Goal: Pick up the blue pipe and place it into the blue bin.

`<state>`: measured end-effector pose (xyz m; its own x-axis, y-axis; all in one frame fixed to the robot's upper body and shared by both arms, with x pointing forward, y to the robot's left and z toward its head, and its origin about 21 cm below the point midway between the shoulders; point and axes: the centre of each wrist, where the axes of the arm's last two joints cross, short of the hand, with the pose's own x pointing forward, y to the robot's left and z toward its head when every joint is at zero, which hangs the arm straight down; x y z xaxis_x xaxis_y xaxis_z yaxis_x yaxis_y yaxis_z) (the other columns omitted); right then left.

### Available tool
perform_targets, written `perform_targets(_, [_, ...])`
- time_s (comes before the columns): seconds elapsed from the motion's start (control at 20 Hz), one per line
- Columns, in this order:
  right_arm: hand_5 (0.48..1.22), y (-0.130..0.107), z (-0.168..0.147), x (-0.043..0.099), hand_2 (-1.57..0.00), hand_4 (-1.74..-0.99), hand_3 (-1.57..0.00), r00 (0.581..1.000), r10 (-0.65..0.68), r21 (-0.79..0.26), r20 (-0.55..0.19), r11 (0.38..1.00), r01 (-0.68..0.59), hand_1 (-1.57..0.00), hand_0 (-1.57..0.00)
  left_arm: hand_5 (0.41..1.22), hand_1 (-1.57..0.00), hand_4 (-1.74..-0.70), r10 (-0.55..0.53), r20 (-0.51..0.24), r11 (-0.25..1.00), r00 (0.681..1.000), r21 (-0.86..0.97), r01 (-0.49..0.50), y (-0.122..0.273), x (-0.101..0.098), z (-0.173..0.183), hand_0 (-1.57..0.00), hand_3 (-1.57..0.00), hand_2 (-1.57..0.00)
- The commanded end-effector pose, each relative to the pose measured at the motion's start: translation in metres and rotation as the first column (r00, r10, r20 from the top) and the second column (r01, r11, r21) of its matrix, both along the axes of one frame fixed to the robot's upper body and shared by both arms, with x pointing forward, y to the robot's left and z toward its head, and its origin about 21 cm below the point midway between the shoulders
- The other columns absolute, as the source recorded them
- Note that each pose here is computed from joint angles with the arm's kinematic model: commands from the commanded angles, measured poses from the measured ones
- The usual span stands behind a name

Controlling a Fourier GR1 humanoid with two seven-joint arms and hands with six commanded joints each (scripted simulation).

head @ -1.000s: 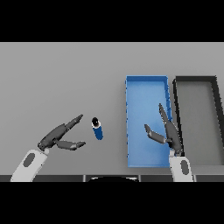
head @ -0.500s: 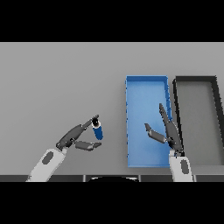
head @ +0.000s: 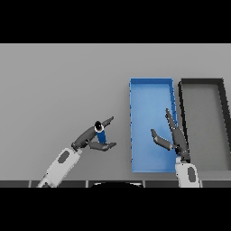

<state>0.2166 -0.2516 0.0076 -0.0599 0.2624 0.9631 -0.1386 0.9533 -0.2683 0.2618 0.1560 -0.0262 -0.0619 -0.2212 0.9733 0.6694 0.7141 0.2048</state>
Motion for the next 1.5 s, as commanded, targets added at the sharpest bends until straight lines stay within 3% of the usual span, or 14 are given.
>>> perform_targets(0.0, [0.664,-0.001,-0.002,0.002,0.0,-1.322,0.0,1.0,-0.007,-0.006,-0.012,1.0,0.007,0.0,0.0,0.566,0.0,-1.24,0.001,-0.009,1.0,1.0,-0.009,-0.001,0.0,-0.001,-0.002,0.0,-0.07,-0.08])
perform_targets(0.05, [0.664,0.0,0.001,0.004,0.0,-1.32,0.0,1.0,-0.004,-0.008,-0.01,1.0,0.004,0.0,0.0,0.607,-0.09,-1.28,-0.003,-0.008,1.0,1.0,-0.024,0.003,-0.003,0.0,-0.003,0.0,-0.2,-0.21])
perform_targets(0.1, [0.663,0.001,-0.001,0.004,0.0,-1.319,0.0,1.0,0.001,-0.008,-0.007,1.0,-0.001,0.0,0.0,0.73,-0.25,-1.31,-0.001,-0.032,0.999,0.999,-0.038,0.0,-0.005,0.001,-0.004,-0.09,-0.47,-0.39])
perform_targets(0.15, [0.666,0.002,0.0,0.003,0.0,-1.322,0.0,1.0,0.002,-0.006,0.002,1.0,-0.002,0.0,0.0,0.828,-0.5,-1.39,0.007,-0.041,0.997,0.999,-0.073,-0.01,-0.005,0.0,-0.004,-0.34,-0.69,-0.63])
perform_targets(0.25, [0.665,0.0,-0.001,0.002,0.0,-1.313,0.0,1.0,-0.003,-0.016,0.006,1.0,0.003,0.0,0.0,0.969,-0.89,-1.51,0.0,-0.049,0.995,0.999,-0.1,-0.004,-0.009,0.0,-0.003,-0.78,-0.98,-0.97])
perform_targets(0.35, [0.665,0.0,0.001,0.004,0.0,-1.31,0.0,1.0,0.003,-0.016,-0.002,1.0,-0.003,0.0,0.0,1.06,-1.13,-1.59,-0.011,-0.04,0.995,0.999,-0.103,0.006,-0.012,-0.006,-0.004,-1.07,-1.18,-1.18])
perform_targets(0.45, [0.666,0.002,0.003,0.005,0.0,-1.302,0.0,1.0,0.005,-0.021,0.008,1.0,-0.005,0.0,0.0,1.118,-1.29,-1.64,-0.018,-0.013,0.996,1.0,-0.09,0.017,-0.016,-0.01,-0.003,-1.25,-1.31,-1.32])
perform_targets(0.6, [0.663,0.001,0.002,0.003,0.0,-1.281,0.0,1.0,0.013,-0.041,0.005,0.999,-0.012,0.0,0.0,1.168,-1.43,-1.68,-0.012,0.001,0.993,1.0,-0.119,0.012,-0.024,-0.012,0.0,-1.41,-1.4,-1.44])
perform_targets(0.75, [0.657,0.001,0.001,0.008,0.0,-1.279,0.0,1.0,0.007,-0.026,0.004,1.0,-0.007,0.0,0.0,1.194,-1.5,-1.7,-0.032,0.072,0.983,0.997,-0.179,0.044,-0.033,-0.005,0.018,-1.49,-1.44,-1.51])
perform_targets(0.95, [0.673,0.0,-0.002,0.01,0.0,-1.277,0.0,1.0,-0.003,-0.053,0.002,0.999,0.003,0.0,0.0,1.21,-1.54,-1.72,-0.075,0.14,0.963,0.987,-0.246,0.108,-0.045,-0.004,0.045,-1.54,-1.45,-1.54])
perform_targets(1.3, [0.688,-0.001,-0.001,0.008,0.0,-1.273,0.0,1.0,0.01,-0.056,0.017,0.998,-0.009,0.0,0.0,1.219,-1.56,-1.73,-0.122,0.149,0.964,0.981,-0.216,0.153,-0.057,-0.002,0.074,-1.56,-1.44,-1.57])
perform_targets(1.45, [0.688,0.009,-0.01,-0.015,0.0,-1.269,0.0,0.998,-0.056,-0.025,0.032,0.998,0.057,0.0,0.0,1.219,-1.57,-1.73,-0.121,0.134,0.97,0.984,-0.194,0.146,-0.054,-0.008,0.076,-1.57,-1.44,-1.57])
